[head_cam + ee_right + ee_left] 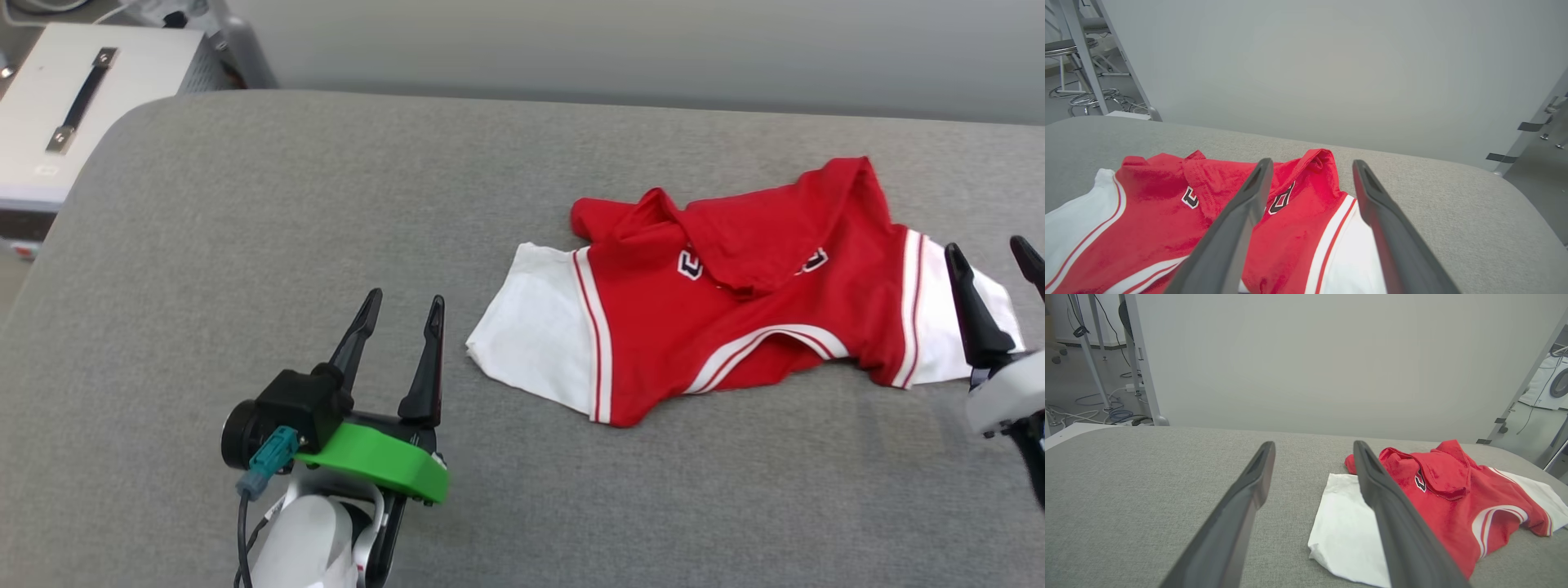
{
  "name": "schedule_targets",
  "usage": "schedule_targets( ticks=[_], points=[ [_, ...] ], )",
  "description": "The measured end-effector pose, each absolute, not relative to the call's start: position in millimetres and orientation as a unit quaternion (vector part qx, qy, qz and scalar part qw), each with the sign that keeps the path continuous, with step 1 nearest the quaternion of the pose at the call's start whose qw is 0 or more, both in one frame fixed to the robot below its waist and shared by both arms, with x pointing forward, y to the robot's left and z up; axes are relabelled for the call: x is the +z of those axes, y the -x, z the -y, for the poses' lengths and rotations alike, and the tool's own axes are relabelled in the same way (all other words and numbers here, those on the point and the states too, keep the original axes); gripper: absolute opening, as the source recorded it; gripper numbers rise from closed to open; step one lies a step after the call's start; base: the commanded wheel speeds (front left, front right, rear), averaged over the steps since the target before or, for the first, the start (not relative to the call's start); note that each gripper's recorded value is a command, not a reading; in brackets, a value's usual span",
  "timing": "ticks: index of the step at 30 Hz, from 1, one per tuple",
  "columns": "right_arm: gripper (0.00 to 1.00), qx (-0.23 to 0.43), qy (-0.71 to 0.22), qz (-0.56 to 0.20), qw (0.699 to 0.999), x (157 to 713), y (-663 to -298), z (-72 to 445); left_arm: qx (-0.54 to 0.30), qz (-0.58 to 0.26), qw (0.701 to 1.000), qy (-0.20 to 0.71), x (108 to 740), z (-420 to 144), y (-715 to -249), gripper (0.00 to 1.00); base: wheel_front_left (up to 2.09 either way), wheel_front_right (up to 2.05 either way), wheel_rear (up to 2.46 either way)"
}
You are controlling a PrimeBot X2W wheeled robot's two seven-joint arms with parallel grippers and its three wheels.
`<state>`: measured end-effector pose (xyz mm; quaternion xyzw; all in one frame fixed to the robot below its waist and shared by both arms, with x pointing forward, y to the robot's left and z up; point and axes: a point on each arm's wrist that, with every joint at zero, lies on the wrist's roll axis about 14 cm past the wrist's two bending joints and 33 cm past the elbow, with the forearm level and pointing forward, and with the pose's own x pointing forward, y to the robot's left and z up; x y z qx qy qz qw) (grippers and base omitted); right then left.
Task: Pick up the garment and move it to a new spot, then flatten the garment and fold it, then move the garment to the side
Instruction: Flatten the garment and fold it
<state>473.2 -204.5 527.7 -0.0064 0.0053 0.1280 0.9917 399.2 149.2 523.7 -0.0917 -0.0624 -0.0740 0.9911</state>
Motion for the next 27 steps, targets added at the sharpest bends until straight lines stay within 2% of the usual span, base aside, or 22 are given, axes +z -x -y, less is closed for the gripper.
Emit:
schedule_targets(
  ticks=[3, 9, 13, 19, 22, 27],
  points=[
    [1.00, 0.104, -0.010, 0.032, 0.994, 535, -449, 208, -0.088, 0.063, 0.989, 0.096, 524, -140, -398, 1.00, 0.00, 0.00, 0.00],
    [1.00, 0.052, -0.039, 0.048, 0.997, 528, -412, 215, -0.098, 0.052, 0.988, 0.103, 517, -131, -395, 1.00, 0.00, 0.00, 0.00],
    [1.00, 0.022, -0.064, 0.059, 0.996, 528, -398, 219, -0.105, 0.042, 0.988, 0.102, 511, -126, -396, 1.00, 0.00, 0.00, 0.00],
    [1.00, 0.016, -0.061, 0.061, 0.996, 531, -391, 220, -0.128, 0.016, 0.988, 0.087, 494, -113, -398, 1.00, 0.00, 0.00, 0.00],
    [1.00, 0.012, -0.060, 0.057, 0.997, 531, -391, 222, -0.145, -0.025, 0.987, 0.071, 477, -106, -402, 1.00, 0.00, 0.00, 0.00],
    [1.00, 0.007, -0.056, 0.043, 0.997, 525, -389, 224, -0.165, -0.162, 0.973, 0.011, 439, -103, -419, 1.00, 0.00, 0.00, 0.00]
  ],
)
